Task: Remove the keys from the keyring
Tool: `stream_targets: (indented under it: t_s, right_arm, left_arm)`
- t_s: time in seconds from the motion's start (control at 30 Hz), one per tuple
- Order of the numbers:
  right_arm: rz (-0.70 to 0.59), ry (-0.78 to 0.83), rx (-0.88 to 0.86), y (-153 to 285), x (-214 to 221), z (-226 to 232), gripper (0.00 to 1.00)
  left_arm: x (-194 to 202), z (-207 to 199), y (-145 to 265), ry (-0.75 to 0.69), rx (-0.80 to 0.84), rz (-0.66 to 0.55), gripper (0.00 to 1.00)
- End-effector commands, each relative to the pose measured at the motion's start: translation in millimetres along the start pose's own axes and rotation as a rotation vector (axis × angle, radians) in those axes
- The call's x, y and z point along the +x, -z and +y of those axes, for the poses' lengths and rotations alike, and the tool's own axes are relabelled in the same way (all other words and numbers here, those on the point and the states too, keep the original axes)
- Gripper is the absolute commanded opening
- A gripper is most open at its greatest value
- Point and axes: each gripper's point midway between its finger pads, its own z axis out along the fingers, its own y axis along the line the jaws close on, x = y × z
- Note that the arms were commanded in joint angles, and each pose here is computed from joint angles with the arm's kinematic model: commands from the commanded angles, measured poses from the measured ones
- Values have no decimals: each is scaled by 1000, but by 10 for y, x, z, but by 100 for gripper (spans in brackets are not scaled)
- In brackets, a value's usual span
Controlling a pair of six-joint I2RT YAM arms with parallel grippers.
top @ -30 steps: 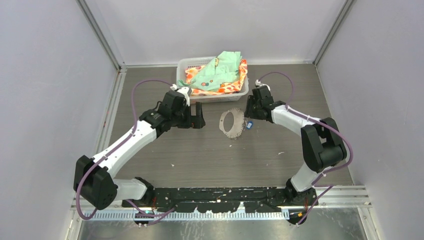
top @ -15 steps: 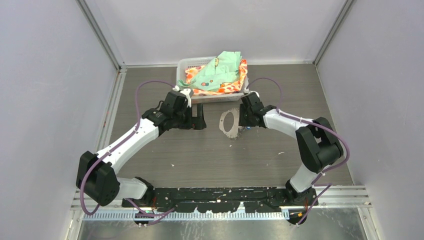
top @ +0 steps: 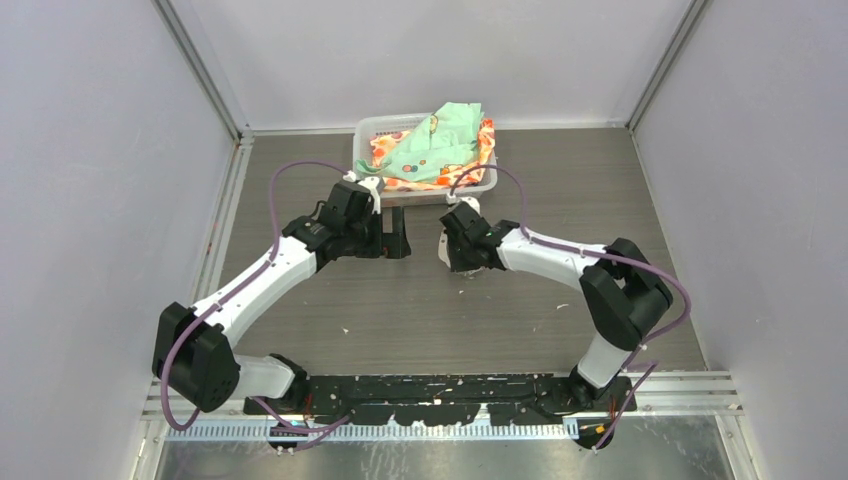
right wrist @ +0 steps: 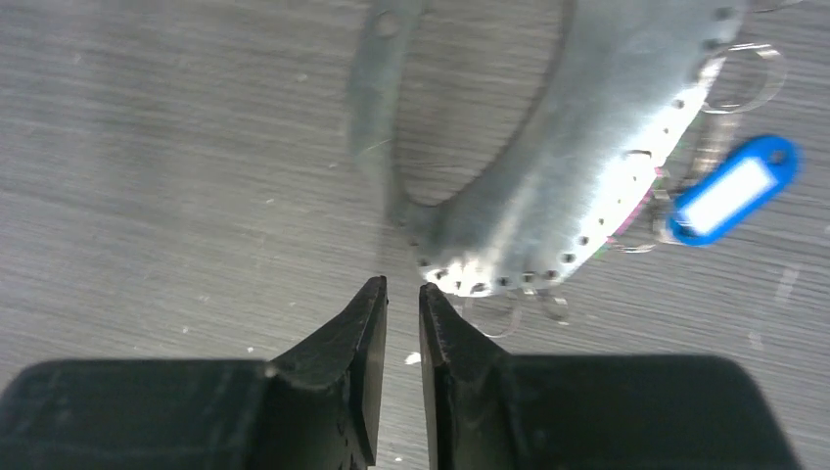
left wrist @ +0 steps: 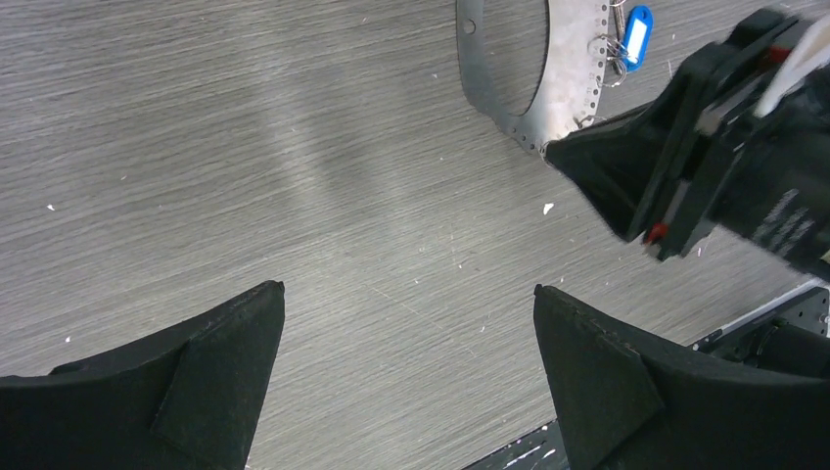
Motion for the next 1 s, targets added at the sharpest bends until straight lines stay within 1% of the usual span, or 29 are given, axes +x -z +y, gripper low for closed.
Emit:
stream_targets:
  t_s: [0.0, 0.1, 0.3, 0.53, 0.8, 0.97]
  right_arm:
    - [-109, -88, 93, 235, -349, -408, 28]
    - [-118, -110, 135, 237, -334, -678, 34]
    - [-165, -140, 130, 166, -338, -965, 37]
    - [-246, -91, 76, 61, -501, -1013, 36]
    - [-230, -20, 54, -92, -502, -975, 30]
    - [-231, -16, 51, -63, -489, -975, 29]
  left_arm:
    - [-67, -58, 57, -7, 31, -17, 100]
    - [-74, -75, 78, -8, 38, -18, 100]
    - [-89, -96, 87, -14, 49, -18, 100]
    - [-108, -127, 87, -21, 60, -10, 100]
    - [-124, -128, 102, -29, 59, -9, 100]
    - [-109, -125, 105, -28, 59, -5, 100]
